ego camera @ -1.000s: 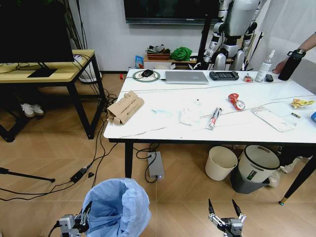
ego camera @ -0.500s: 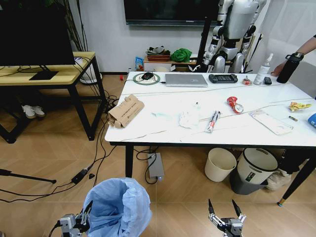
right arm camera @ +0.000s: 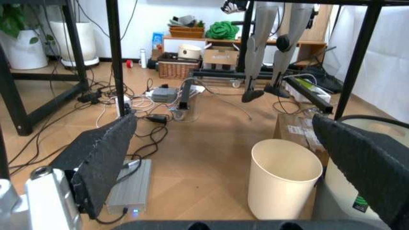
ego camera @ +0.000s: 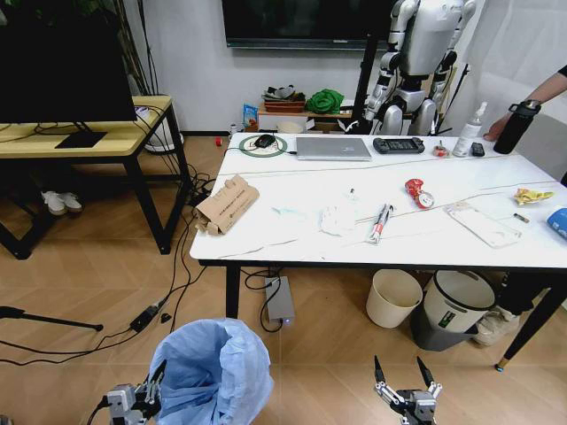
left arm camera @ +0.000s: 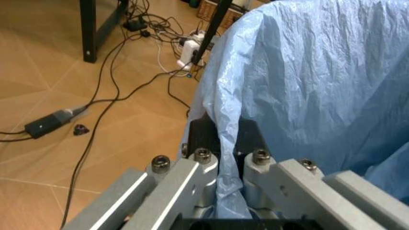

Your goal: Pick up the trash bin and place the trash from the table into it.

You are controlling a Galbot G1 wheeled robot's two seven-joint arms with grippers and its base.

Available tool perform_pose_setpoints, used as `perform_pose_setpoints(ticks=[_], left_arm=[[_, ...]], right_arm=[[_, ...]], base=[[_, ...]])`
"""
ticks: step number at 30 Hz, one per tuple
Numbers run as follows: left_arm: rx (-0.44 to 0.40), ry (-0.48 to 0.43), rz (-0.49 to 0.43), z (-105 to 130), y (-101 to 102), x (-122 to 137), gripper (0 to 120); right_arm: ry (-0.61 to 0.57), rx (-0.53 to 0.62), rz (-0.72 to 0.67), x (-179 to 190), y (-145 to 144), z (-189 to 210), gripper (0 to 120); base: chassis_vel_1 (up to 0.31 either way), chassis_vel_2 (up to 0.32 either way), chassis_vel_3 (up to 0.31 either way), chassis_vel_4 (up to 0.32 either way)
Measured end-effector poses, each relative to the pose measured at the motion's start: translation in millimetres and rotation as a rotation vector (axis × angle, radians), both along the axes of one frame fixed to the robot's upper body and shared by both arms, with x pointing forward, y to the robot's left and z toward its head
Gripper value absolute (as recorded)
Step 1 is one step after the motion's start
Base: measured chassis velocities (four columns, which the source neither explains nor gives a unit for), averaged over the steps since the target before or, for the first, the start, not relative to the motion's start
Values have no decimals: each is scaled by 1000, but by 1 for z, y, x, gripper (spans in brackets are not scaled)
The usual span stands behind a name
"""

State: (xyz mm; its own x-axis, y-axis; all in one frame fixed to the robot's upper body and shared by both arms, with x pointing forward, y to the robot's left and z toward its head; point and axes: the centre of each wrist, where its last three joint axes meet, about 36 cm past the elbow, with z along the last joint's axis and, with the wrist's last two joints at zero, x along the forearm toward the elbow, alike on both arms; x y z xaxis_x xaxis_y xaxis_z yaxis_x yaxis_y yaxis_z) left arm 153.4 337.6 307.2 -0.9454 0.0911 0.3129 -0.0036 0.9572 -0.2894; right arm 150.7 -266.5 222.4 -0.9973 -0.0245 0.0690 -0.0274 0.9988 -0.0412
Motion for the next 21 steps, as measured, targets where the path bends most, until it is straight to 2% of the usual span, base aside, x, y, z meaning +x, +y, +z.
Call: perform_pose_setpoints(ticks=[21], left_arm=[[5, -4, -14, 3, -2, -1, 0]], right_arm=[[1, -5, 13, -6, 3, 1, 100]], base=[[0, 0, 0, 0]])
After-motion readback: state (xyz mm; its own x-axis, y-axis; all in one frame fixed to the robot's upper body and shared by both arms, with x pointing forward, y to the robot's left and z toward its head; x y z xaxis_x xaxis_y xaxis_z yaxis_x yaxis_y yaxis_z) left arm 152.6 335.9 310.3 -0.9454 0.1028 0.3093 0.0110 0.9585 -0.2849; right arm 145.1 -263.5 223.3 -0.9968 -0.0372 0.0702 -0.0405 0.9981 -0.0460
